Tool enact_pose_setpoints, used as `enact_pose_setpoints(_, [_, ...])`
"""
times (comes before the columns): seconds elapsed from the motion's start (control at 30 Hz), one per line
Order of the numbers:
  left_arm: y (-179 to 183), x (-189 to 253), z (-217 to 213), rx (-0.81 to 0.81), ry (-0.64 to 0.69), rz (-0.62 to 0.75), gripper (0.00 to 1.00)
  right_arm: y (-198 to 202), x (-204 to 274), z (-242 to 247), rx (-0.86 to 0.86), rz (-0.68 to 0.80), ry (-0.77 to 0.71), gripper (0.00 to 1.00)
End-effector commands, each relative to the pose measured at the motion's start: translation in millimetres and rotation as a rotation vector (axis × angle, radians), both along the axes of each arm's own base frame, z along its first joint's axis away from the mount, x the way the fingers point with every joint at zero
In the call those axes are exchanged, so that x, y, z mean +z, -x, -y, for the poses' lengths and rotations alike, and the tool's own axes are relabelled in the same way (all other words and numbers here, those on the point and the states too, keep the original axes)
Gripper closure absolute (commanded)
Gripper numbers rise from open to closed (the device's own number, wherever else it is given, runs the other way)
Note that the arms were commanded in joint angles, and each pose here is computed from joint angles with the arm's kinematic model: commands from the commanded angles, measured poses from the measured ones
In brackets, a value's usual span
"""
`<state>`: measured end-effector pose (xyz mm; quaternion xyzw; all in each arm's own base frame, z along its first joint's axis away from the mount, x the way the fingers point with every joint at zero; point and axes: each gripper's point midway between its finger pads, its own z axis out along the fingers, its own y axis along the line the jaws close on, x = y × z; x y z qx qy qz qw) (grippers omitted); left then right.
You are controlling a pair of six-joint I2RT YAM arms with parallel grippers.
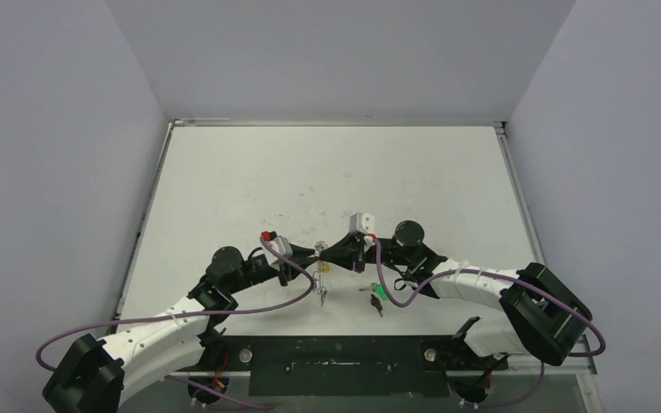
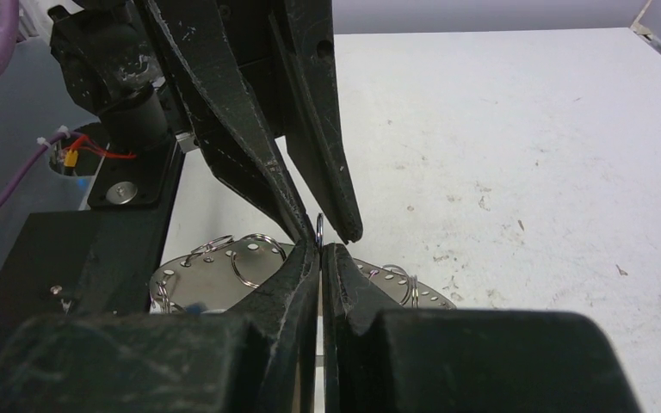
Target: Put the keys on the keyring
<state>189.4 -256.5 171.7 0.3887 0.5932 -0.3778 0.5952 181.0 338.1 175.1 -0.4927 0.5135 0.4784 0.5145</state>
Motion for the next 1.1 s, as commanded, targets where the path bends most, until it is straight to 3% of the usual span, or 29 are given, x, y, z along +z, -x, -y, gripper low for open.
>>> enact_pose_setpoints(0.0, [5.5, 29.8, 8.7, -0.059, 0.073, 0.079, 0.80, 2.4, 18.1, -2.2, 0.022, 0.051, -0.057, 1.00])
enact_pose_setpoints(0.2, [6.2, 33.2, 10.7, -0.079, 0.059, 0.116, 0.71, 3.0, 16.5, -1.7, 0.025, 0.052, -0.048, 1.00])
enact_pose_setpoints(0.57, [3.8, 26.1, 12.7, -0.104, -0.053, 0.116, 0.81, 4.6, 4.3, 2.2, 0.036, 0.078, 0.031, 1.00])
enact_pose_setpoints(0.83, [3.9, 23.9, 12.1, -0.109, -0.076, 0.110, 0.81, 4.2, 5.3, 2.8, 0.037, 0.090, 0.040, 1.00])
enact_pose_setpoints(1.07, [8.9, 11.3, 7.9, -0.126, -0.134, 0.096, 0.69, 3.4, 7.8, 2.4, 0.030, 0.088, 0.030, 1.00])
